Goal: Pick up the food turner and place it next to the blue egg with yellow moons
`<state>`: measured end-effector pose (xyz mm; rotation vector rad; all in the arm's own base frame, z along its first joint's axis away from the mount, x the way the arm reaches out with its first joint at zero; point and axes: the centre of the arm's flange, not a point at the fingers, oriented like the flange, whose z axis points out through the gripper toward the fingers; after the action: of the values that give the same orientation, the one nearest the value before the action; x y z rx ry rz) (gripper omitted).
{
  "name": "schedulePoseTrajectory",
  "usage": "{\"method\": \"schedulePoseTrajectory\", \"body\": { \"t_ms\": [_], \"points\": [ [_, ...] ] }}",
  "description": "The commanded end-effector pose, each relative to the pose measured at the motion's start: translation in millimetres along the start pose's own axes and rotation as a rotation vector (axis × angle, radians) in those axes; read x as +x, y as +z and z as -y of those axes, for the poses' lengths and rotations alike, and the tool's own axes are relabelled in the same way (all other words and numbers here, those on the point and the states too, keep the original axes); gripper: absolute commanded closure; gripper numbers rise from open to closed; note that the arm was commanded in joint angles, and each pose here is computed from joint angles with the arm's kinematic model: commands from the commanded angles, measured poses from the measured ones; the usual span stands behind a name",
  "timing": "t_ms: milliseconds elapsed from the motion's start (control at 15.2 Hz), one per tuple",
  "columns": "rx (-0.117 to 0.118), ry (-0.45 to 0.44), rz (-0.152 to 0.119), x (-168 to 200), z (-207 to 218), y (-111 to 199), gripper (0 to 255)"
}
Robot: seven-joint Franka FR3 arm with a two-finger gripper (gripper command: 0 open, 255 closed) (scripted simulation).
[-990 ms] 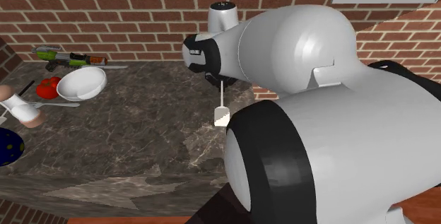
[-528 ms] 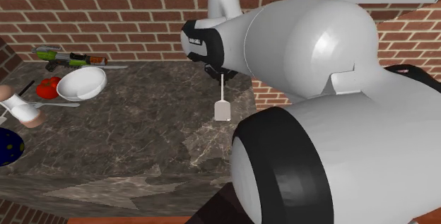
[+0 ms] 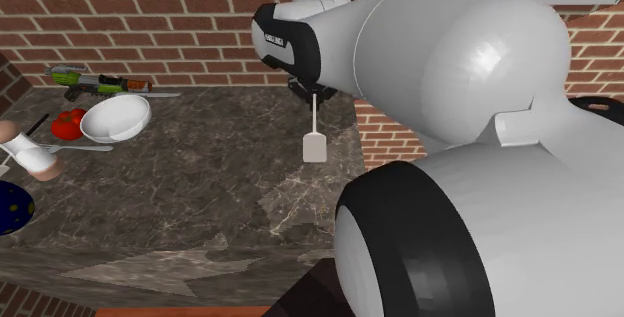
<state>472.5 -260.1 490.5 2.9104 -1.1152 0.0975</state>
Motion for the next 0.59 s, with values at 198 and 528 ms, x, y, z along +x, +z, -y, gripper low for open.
{"method": "schedulePoseTrajectory", "body": {
  "t_ms": [198, 528],
  "points": [
    [0.000, 0.000, 0.000, 2, 0, -27, 255],
    [0.000, 0.000, 0.000, 4, 0, -54, 255]
  ]
}}
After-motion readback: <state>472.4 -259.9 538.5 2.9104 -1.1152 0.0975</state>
